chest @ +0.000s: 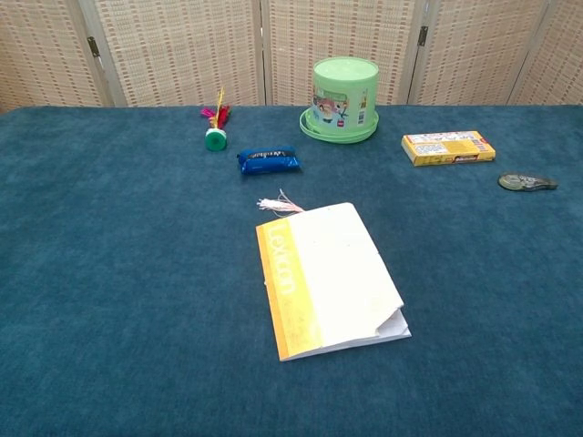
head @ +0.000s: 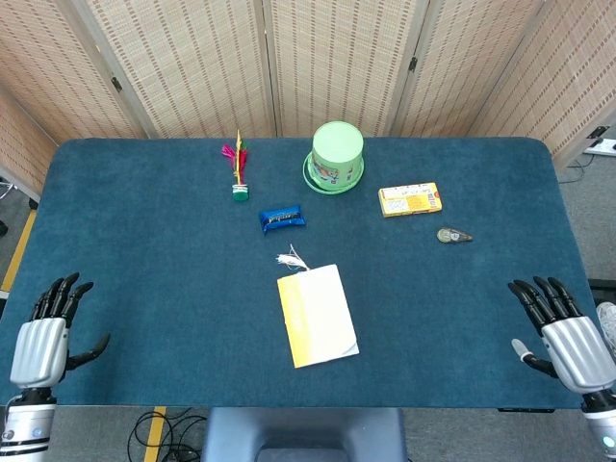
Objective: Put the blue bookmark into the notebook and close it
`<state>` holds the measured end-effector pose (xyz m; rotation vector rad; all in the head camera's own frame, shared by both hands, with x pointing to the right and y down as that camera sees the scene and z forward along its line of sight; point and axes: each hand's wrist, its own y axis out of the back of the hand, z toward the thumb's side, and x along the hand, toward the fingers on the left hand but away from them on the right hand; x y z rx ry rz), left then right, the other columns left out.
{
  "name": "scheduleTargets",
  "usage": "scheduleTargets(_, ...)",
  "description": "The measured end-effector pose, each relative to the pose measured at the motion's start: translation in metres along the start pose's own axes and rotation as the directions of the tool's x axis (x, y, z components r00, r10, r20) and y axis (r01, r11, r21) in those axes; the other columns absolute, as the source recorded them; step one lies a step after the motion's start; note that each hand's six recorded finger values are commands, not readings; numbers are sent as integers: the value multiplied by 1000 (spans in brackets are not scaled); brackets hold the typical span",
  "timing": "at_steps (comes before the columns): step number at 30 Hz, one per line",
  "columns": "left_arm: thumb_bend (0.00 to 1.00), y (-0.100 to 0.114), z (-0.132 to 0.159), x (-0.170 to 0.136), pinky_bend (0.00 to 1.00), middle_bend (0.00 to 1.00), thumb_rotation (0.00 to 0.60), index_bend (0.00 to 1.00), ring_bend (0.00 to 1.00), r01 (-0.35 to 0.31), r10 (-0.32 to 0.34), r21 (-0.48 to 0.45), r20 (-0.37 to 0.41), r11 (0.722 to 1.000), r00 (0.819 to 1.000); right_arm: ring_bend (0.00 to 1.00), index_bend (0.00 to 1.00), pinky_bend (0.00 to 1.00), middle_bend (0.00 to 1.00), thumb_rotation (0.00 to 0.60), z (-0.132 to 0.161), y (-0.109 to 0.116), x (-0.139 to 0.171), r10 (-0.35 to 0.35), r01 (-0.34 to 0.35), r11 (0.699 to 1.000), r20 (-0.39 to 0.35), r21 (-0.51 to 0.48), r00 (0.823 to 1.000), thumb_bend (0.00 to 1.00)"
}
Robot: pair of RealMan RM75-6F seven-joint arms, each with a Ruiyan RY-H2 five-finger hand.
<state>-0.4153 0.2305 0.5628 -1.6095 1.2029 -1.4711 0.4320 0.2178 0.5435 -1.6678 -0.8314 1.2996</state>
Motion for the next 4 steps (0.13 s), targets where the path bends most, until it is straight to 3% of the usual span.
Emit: scheduleTargets(4, 260, -1, -2, -2, 149, 84, 600, 187, 58, -3, 3, 4, -2, 1000, 1000, 0, 0, 0, 118, 600, -6, -1, 5, -1, 1, 1000, 54, 8, 999, 230)
